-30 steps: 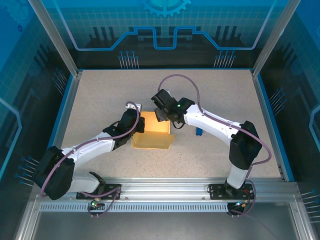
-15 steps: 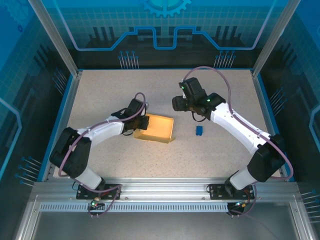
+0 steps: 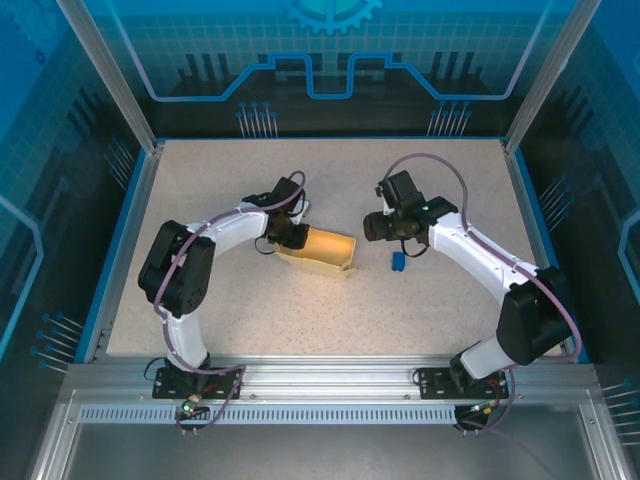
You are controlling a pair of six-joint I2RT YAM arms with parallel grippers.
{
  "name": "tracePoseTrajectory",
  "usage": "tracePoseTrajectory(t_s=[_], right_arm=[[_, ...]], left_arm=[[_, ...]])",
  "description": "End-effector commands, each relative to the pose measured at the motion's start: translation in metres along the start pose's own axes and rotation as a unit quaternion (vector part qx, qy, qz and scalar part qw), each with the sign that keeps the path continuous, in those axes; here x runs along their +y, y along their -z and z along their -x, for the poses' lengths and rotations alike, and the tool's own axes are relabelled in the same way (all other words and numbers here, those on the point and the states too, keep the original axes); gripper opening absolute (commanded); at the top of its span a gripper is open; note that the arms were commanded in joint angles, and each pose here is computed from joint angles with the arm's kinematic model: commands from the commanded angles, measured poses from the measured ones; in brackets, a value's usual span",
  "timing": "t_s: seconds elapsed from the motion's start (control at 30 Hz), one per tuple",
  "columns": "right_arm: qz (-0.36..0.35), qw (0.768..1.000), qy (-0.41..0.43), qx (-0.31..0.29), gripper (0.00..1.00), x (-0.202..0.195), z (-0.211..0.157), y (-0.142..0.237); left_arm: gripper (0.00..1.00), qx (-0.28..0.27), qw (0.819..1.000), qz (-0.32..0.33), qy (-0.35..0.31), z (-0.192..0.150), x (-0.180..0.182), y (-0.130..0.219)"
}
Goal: Fold the paper box
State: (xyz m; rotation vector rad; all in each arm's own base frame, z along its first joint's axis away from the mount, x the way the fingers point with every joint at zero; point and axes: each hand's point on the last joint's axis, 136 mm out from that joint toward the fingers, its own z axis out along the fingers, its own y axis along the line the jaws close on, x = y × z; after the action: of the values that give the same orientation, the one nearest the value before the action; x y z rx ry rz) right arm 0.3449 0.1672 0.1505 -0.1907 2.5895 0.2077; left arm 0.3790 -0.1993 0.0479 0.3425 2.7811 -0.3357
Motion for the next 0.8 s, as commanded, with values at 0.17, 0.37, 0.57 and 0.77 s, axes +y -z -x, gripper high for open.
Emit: tracePoseTrajectory(t_s=[0.17, 0.37, 0.57, 0.77], right_arm=[[0.014, 1.0, 0.011, 0.016, 0.61, 0.001, -0.007, -0.012], [0.01, 1.0, 0.011, 0.018, 0.61, -0.003, -0.008, -0.016], [0.031, 0.999, 0.006, 0.022, 0.61, -0.002, -0.003, -0.026], [0.103, 0.993, 0.021, 0.054, 0.62, 0.027, 0.008, -0.061]], left_arm=[[0.15, 0.024, 0.999, -0.02, -0.016, 0.012, -0.008, -0.005], [0.26, 0.019, 0.999, -0.022, -0.02, 0.023, -0.01, -0.005], [0.42, -0.027, 1.0, -0.003, -0.012, 0.046, 0.0, 0.018], [0.54, -0.133, 0.99, 0.032, 0.017, 0.08, 0.022, 0.072]])
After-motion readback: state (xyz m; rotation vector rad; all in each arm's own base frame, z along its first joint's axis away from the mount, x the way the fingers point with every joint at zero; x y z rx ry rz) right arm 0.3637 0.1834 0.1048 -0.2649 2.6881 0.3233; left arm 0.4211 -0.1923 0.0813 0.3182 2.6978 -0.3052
